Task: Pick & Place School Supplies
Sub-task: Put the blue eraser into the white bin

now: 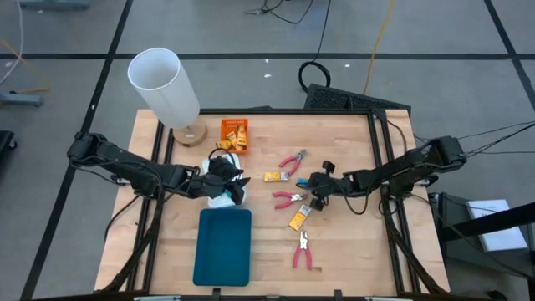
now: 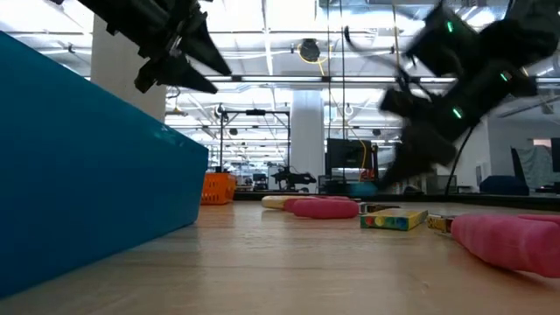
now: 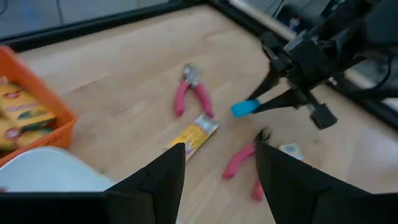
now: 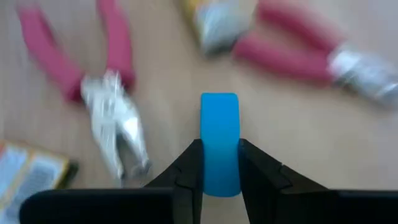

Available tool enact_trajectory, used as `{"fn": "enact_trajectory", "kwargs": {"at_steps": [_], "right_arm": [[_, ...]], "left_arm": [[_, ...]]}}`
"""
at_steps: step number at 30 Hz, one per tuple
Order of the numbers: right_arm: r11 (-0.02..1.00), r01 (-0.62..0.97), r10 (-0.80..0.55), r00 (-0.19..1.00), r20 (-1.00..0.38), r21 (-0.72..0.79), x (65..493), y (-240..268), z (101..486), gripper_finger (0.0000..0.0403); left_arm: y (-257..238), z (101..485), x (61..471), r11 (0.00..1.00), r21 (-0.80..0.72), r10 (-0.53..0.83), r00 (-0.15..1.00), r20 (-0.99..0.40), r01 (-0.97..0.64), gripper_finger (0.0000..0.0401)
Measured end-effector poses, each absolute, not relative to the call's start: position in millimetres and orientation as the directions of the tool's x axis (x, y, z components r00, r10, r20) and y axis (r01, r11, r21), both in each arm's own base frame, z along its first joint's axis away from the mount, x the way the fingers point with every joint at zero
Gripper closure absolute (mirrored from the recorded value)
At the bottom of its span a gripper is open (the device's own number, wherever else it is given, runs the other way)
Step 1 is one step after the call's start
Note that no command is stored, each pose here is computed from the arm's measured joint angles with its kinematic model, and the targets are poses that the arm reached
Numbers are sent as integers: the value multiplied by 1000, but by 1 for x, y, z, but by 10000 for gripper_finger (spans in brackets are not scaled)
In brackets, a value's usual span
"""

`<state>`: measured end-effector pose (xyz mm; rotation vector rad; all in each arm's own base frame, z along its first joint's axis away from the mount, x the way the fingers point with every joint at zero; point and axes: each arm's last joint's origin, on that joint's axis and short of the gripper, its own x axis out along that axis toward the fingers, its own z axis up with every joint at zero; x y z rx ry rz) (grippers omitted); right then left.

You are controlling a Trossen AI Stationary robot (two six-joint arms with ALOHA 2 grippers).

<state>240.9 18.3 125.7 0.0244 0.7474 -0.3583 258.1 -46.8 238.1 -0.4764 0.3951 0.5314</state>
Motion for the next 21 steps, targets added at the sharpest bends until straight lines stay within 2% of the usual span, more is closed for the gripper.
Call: {"fn": "enact_trajectory", "kwargs": {"at_steps": [3, 9, 14, 21], "right_arm": [[931, 326, -359, 747, -560, -162, 249, 18, 154, 335], [899, 338, -430, 801, -417, -278, 251, 22, 190, 338], [883, 305, -429, 833, -350, -356, 250, 33, 200, 337], [843, 264, -425, 861, -279, -469, 248, 53, 206, 338]], "left_arm": [[-48, 243, 261, 767, -352, 377, 821, -429, -537, 203], [-49, 246, 274, 802, -407, 304, 885, -353, -438, 203], [-49, 242, 290, 826, -437, 244, 924, -294, -357, 203], [-39, 227, 314, 788, -550, 184, 959, -217, -276, 199]]}}
